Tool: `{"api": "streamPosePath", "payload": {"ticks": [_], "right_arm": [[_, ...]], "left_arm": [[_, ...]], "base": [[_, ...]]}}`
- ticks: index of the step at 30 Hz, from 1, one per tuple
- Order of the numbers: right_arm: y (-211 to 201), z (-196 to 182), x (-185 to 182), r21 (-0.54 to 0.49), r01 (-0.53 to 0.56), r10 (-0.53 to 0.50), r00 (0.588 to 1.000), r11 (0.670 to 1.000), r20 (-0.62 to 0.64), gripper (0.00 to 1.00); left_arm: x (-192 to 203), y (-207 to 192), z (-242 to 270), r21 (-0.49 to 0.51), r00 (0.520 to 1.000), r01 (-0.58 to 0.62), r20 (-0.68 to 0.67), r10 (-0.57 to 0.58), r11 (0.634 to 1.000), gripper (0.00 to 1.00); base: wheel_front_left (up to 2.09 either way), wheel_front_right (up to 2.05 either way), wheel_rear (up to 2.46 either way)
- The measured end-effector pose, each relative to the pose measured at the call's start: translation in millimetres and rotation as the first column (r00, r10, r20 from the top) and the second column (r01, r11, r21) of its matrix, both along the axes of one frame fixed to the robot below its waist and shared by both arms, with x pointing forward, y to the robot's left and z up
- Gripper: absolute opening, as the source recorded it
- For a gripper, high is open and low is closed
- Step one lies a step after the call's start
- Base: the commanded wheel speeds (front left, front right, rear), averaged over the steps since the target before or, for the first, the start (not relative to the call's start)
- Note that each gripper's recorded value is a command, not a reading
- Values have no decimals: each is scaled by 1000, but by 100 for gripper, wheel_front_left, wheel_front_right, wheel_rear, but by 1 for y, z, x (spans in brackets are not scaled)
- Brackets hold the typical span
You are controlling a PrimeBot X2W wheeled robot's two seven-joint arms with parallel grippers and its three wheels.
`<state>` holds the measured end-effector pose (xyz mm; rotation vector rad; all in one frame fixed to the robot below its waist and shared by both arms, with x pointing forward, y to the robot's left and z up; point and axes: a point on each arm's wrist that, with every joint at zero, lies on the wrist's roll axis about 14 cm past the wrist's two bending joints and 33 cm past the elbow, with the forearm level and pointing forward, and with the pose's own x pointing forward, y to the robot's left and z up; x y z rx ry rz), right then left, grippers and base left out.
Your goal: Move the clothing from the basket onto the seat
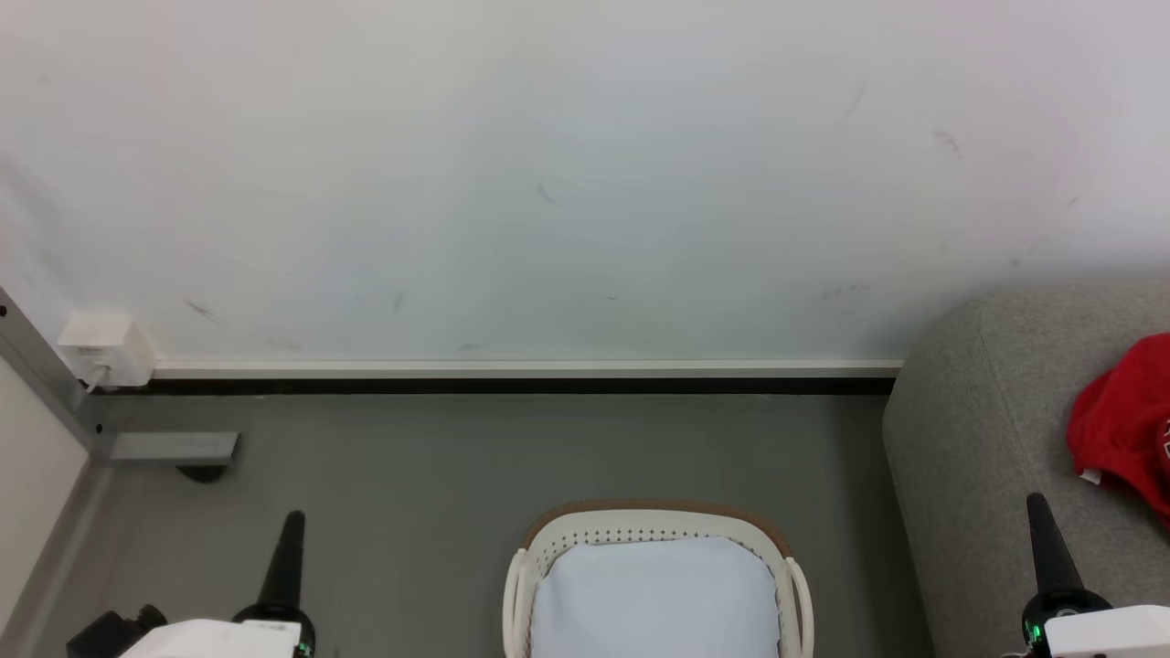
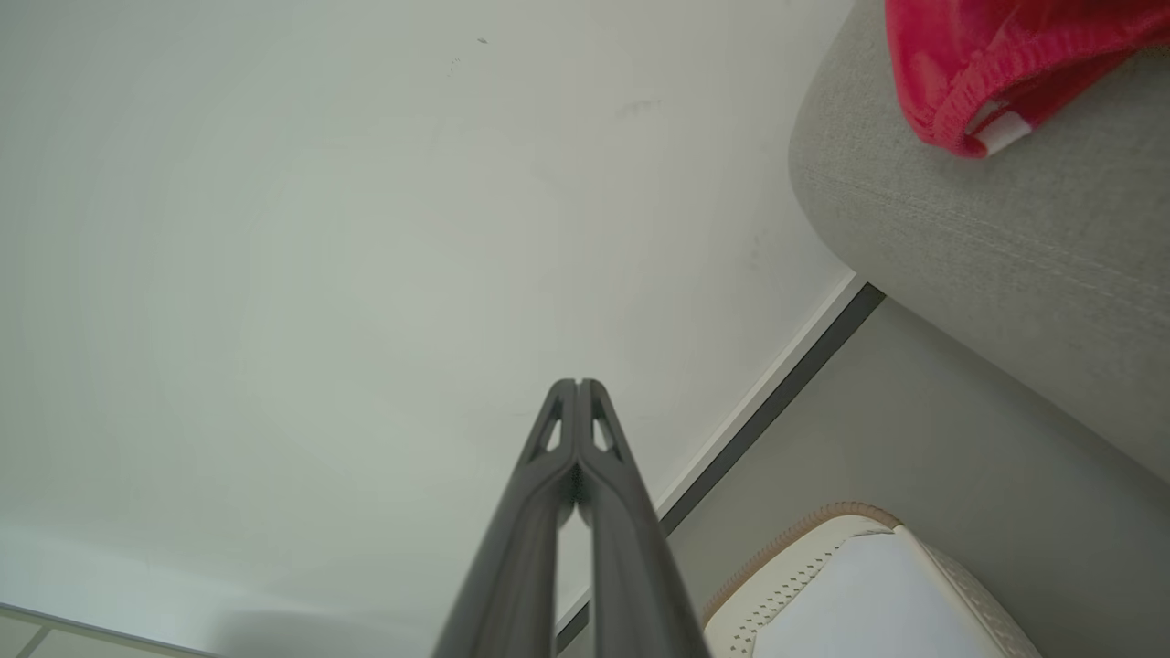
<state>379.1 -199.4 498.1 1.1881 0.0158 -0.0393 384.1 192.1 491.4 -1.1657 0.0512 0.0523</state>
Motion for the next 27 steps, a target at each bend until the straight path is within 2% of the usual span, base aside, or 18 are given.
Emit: {"api": "streamPosePath", "payload": {"ticks": [27], "right_arm": [[-1,4,5,207,-6,4,1000,978,13,0]], "left_arm": [[3,3,8,-219,1000,2,26,4,976,0]], "base": [[0,0,0]]}}
